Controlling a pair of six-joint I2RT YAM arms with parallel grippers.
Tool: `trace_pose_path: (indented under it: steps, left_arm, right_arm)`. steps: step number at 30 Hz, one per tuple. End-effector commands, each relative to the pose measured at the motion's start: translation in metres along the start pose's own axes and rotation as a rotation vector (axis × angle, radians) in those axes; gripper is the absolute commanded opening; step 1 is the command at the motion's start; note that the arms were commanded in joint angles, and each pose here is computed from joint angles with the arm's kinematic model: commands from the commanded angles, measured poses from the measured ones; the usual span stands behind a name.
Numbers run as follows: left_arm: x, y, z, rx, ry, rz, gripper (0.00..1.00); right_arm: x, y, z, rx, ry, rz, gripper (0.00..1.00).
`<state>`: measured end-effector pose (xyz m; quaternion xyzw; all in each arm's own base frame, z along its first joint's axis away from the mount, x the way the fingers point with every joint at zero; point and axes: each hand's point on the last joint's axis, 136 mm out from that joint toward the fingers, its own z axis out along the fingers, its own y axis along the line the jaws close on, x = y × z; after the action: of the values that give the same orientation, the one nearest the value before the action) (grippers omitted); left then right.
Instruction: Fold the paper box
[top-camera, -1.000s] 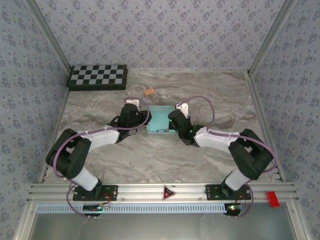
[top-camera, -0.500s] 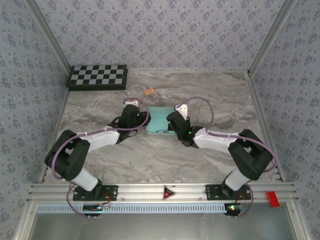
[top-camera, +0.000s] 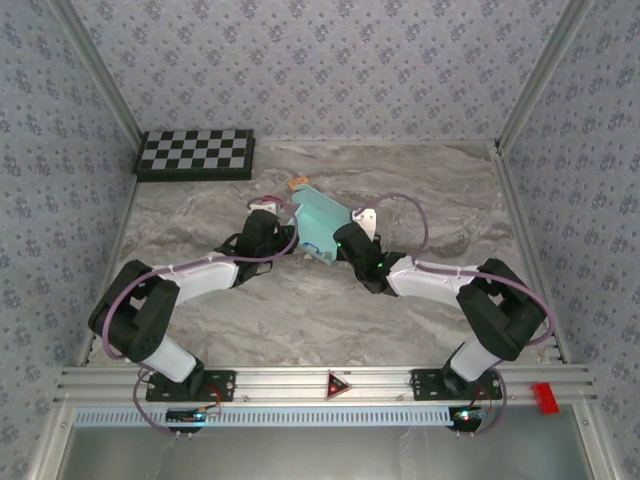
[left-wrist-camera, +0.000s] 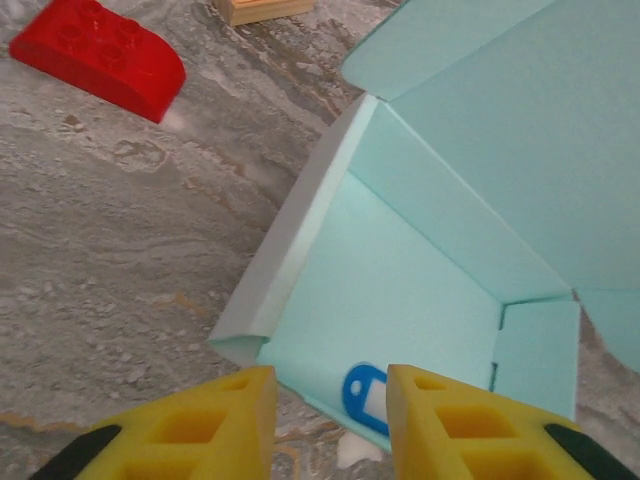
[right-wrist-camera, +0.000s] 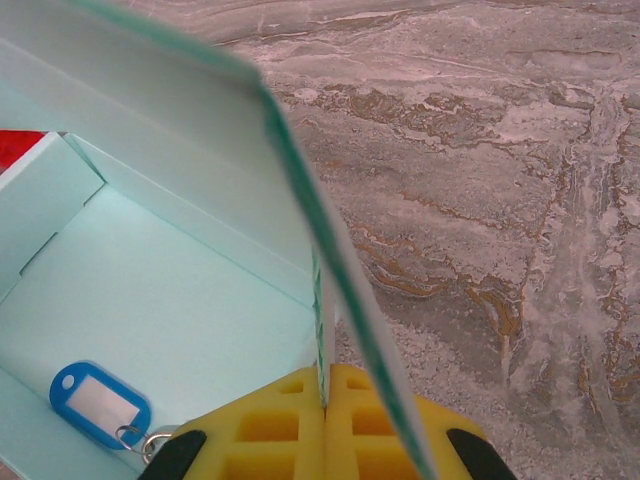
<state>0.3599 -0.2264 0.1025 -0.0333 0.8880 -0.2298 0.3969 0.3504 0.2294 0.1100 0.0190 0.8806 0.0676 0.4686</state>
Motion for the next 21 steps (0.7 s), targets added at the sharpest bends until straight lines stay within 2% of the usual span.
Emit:
trace_pose_path:
  steps: [1,11,18,21]
  left_arm:
    - [-0.018,-0.001,-0.016,-0.028,-0.057,0.053,0.37]
    - [-0.040,0.012,-0.040,-0.066,-0.092,0.143,0.43]
    - [-0.049,0.014,-0.050,0.044,-0.055,0.201,0.44]
    - [-0.048,0.012,-0.053,0.116,-0.018,0.270,0.45]
  right_arm:
    - [-0.004,-0.005,-0.005,0.030,0.004,-0.032,0.01]
    - [-0.011,0.008,-0.011,-0.042,0.107,-0.269,0.00]
    - [-0.002,0.017,-0.015,-0.169,0.229,-0.432,0.00]
    - [-0.001,0.018,-0.016,-0.215,0.261,-0.487,0.00]
